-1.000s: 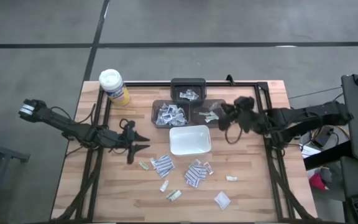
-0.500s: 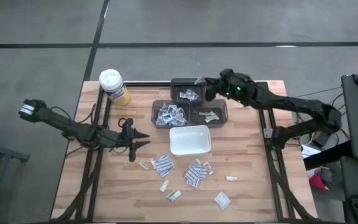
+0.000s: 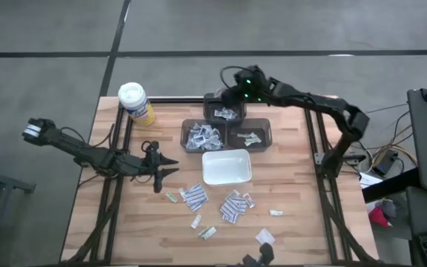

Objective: Pick & Place First Aid Supplies
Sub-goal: Put the ointment pack into the top black bin

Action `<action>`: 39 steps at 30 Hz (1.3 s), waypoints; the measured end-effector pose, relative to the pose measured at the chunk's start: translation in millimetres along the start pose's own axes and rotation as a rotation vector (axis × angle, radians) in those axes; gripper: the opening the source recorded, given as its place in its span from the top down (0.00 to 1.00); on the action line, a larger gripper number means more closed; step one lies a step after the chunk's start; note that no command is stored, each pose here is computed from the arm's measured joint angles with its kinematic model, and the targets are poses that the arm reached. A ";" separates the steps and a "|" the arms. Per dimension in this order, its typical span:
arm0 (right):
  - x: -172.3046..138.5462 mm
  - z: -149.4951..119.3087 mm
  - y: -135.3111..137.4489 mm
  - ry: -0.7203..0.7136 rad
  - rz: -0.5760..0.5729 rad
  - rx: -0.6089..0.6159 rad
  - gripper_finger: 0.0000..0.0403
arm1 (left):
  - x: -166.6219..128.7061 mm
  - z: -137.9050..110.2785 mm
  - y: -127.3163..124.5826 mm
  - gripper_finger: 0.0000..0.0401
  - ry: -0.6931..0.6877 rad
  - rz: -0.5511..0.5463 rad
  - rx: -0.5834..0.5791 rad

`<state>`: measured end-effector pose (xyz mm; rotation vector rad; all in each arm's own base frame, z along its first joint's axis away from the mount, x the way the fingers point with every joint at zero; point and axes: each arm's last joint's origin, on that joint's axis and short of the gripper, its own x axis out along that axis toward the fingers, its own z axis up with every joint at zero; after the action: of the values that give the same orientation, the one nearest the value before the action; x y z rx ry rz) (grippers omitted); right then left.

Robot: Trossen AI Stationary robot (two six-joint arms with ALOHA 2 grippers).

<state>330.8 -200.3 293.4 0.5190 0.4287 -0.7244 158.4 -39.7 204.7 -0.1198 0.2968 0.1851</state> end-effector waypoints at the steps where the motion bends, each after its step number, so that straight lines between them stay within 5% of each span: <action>1: 4.1 3.3 0.2 0.028 -0.016 -0.007 0.98 | 0.0 -0.5 0.1 0.71 0.005 0.001 0.003; 12: 35.7 19.2 -7.0 0.275 -0.087 -0.010 0.98 | 0.0 -3.1 0.9 0.71 0.030 0.008 0.015; 20: 65.1 6.5 -29.5 0.442 -0.046 0.063 0.98 | 0.0 -3.3 0.9 0.71 0.031 0.008 0.016; 39: 97.8 -24.2 -49.3 0.562 -0.202 0.015 0.98 | 0.0 -3.3 0.9 0.71 0.031 0.008 0.016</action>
<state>356.9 -267.3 207.3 0.7005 1.0117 -0.7705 157.3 -39.3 201.5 -0.1056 0.3300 0.1892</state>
